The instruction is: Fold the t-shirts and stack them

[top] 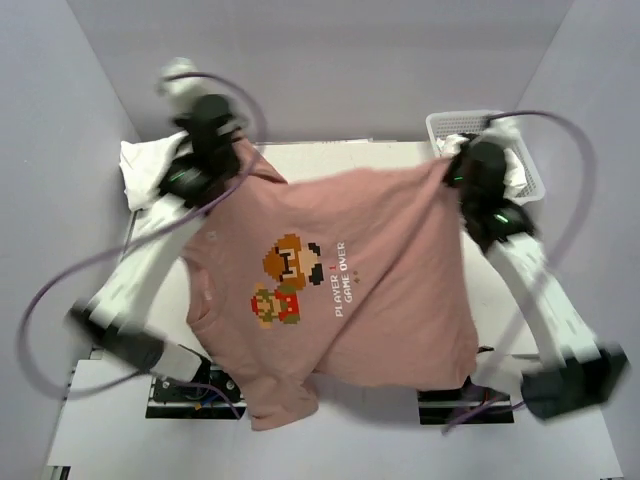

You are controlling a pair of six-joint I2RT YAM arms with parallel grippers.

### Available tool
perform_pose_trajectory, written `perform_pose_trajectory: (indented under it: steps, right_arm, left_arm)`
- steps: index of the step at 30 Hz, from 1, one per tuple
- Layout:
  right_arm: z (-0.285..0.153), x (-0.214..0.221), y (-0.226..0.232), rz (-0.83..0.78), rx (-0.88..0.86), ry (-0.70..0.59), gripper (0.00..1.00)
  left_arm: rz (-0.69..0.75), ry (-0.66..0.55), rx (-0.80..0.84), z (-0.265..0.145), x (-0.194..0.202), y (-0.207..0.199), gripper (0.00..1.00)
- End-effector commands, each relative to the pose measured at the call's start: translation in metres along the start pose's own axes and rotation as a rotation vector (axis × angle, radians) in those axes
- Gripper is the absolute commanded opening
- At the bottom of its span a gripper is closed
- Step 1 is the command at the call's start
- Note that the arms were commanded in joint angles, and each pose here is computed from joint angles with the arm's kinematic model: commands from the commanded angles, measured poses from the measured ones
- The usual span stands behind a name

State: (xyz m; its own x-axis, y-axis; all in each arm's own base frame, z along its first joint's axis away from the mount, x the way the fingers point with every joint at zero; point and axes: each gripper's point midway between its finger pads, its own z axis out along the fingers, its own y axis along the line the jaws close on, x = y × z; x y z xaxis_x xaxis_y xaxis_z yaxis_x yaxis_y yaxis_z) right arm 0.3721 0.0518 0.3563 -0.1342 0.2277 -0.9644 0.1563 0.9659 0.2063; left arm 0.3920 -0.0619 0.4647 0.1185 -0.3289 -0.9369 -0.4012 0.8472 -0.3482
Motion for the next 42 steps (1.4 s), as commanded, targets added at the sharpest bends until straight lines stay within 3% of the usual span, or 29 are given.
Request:
perform_pose_trajectory:
  steps: [1,2,3,4,6,7,8,9,10,11,12,13,14,15,19,22,26,31,33,38,42]
  right_arm:
    - [0.053,0.095,0.005,-0.022,0.003,0.201,0.00]
    - [0.074,0.131,0.001,-0.051,0.025,0.283,0.00]
    - [0.083,0.143,0.003,-0.052,0.027,0.306,0.00]
    - [0.103,0.199,-0.006,-0.094,0.070,0.434,0.00]
    - [0.124,0.200,-0.002,-0.112,0.070,0.459,0.34]
    - [0.126,0.243,-0.009,-0.156,0.095,0.582,0.47]
    - [0.137,0.229,-0.001,-0.147,0.087,0.557,0.68]
    - [0.138,0.232,0.000,-0.166,0.084,0.566,0.71]
    - [0.141,0.235,0.000,-0.166,0.077,0.566,0.83]
    - [0.137,0.239,0.002,-0.168,0.055,0.577,0.90]
    - [0.135,0.232,0.006,-0.160,0.035,0.557,0.90]
    - [0.135,0.235,0.007,-0.161,0.023,0.553,0.90]
    - [0.127,0.230,0.012,-0.145,-0.015,0.553,0.90]
    - [0.122,0.233,0.015,-0.142,-0.028,0.563,0.90]
    - [0.091,0.245,0.029,-0.067,-0.140,0.641,0.90]
    - [0.063,0.258,0.037,0.016,-0.211,0.693,0.90]
    - [0.024,0.287,0.039,0.102,-0.254,0.793,0.90]
    - [-0.012,0.301,0.051,0.176,-0.357,0.843,0.90]
    - [-0.020,0.311,0.048,0.169,-0.338,0.889,0.90]
    - [-0.032,0.341,0.019,0.107,-0.230,0.983,0.90]
    - [-0.030,0.347,-0.042,0.020,0.098,0.981,0.90]
  left_arm:
    - [0.167,0.166,-0.193,0.077,0.117,0.022,0.07]
    - [0.197,0.223,-0.213,0.097,0.147,0.023,0.10]
    - [0.295,0.340,-0.259,0.131,0.219,0.037,0.14]
    - [0.298,0.384,-0.238,0.145,0.227,0.025,0.22]
    - [0.352,0.480,-0.230,0.161,0.270,0.018,0.49]
    - [0.388,0.516,-0.247,0.172,0.295,0.016,0.55]
    - [0.408,0.523,-0.245,0.176,0.301,0.015,0.99]
    - [0.413,0.529,-0.230,0.179,0.304,0.012,1.00]
    - [0.429,0.559,-0.228,0.176,0.318,0.017,1.00]
    - [0.397,0.514,-0.185,0.177,0.298,0.006,1.00]
    - [0.386,0.503,-0.164,0.174,0.292,0.005,1.00]
    - [0.419,0.551,-0.151,0.163,0.312,0.018,1.00]
    - [0.350,0.474,-0.104,0.161,0.276,0.004,1.00]
    - [0.375,0.503,-0.096,0.151,0.287,0.015,1.00]
    - [0.349,0.481,-0.065,0.123,0.259,0.021,1.00]
    - [0.364,0.542,-0.137,0.093,0.266,0.050,1.00]
    - [0.375,0.713,-0.280,0.041,0.312,0.116,1.00]
    - [0.336,0.784,-0.301,0.004,0.351,0.154,1.00]
    - [0.328,0.858,-0.274,-0.014,0.378,0.166,1.00]
    - [0.333,0.880,-0.303,-0.016,0.401,0.181,1.00]
    - [0.388,0.899,-0.373,-0.017,0.413,0.196,1.00]
